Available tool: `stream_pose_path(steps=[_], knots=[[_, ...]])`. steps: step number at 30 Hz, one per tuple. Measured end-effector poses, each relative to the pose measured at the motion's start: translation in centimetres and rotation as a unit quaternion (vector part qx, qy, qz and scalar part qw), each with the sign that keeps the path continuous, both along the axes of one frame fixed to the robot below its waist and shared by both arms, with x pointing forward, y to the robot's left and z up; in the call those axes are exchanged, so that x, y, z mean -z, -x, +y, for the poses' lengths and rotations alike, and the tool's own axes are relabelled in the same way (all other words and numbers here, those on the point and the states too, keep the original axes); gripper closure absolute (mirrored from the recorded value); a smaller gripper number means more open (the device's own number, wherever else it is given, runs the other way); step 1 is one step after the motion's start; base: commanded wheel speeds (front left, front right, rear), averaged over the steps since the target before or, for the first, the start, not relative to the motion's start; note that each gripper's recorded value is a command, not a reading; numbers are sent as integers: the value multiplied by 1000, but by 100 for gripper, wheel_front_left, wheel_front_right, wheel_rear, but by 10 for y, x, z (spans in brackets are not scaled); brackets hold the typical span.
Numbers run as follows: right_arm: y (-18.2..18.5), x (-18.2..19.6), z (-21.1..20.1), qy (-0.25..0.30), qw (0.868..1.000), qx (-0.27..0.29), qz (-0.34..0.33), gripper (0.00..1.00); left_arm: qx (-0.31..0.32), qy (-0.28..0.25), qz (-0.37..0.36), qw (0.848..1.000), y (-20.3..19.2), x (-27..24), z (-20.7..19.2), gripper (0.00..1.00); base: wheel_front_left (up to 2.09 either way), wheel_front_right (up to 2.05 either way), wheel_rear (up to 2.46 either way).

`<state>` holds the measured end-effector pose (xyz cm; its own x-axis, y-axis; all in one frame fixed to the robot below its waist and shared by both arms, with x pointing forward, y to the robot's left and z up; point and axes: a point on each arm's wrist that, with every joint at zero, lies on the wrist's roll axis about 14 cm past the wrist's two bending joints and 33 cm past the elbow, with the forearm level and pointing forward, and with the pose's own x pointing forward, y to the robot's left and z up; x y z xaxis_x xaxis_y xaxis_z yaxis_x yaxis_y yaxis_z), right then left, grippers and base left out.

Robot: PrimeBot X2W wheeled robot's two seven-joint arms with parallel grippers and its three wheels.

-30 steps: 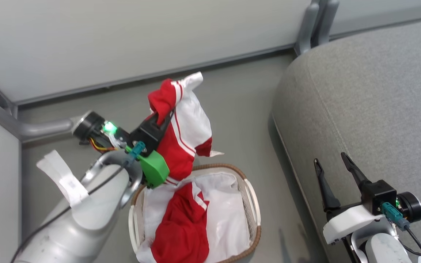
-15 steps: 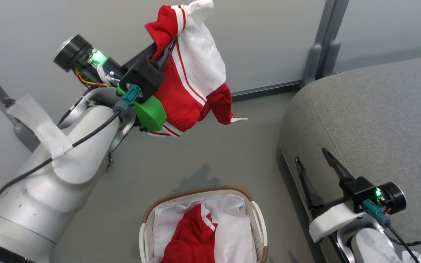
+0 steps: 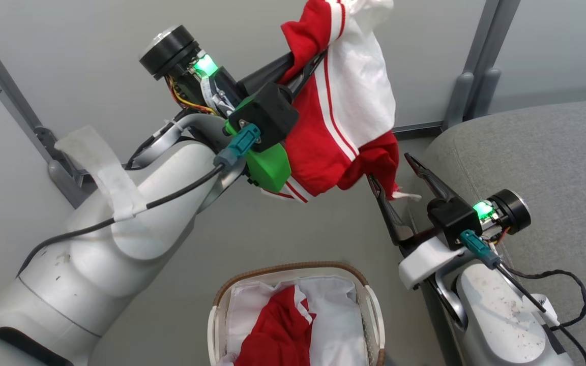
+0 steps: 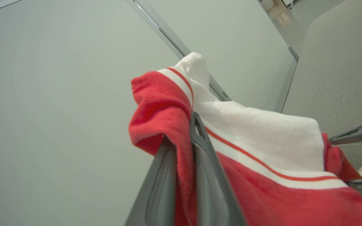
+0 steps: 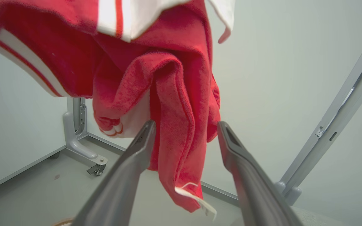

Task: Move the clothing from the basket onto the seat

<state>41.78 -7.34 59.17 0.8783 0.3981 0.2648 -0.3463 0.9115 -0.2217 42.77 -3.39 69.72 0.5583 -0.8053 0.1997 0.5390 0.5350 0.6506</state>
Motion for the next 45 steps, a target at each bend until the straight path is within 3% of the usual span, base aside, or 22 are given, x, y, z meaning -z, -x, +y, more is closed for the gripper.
stream_pose_path(steps=[8, 9, 10, 12, 13, 22, 23, 25, 26, 27, 34, 38, 45], knots=[[-10, -16, 19, 12, 999, -25, -19, 0, 24, -1, 9, 1000, 21, 5, -4, 100, 0, 0, 0], [-9, -15, 24, 14, 999, -31, -17, 9, 25, -2, 11, 1000, 22, 7, -4, 100, 0, 0, 0], [-8, -13, 30, 18, 999, -40, -14, 51, 26, 0, 16, 1000, 24, 9, -4, 100, 0, 0, 0], [-7, -13, 38, 23, 998, -53, -14, 88, 27, 1, 23, 999, 25, 13, -3, 100, 0, 0, 0], [-7, -14, 40, 25, 998, -56, -15, 100, 26, 3, 27, 999, 26, 15, -2, 100, 0, 0, 0], [-5, -15, 37, 25, 998, -53, -14, 100, 3, 41, 75, 996, 21, 38, 12, 100, 0, 0, 0], [-5, -15, 36, 25, 998, -51, -14, 100, 1, 47, 79, 996, 20, 39, 13, 80, 0, 0, 0], [-5, -16, 32, 23, 999, -46, -15, 100, -6, 61, 94, 994, 18, 44, 16, 64, 0, 0, 0], [-5, -16, 30, 21, 999, -42, -15, 100, -8, 69, 100, 993, 18, 48, 18, 51, 0, 0, 0], [-5, -17, 28, 19, 999, -40, -15, 100, -10, 74, 107, 991, 19, 51, 18, 0, 0, 0, 0], [-6, -14, 9, 6, 1000, -14, -9, 100, -50, 125, 188, 973, 16, 97, 33, 0, 0, 0, 0], [-8, -10, -4, 0, 1000, 5, -3, 100, -94, 147, 236, 956, 12, 131, 47, 0, 0, 0, 0], [-9, -6, -22, -5, 999, 32, 1, 100, -115, 211, 294, 925, 23, 158, 50, 0, 0, 0, 0]])
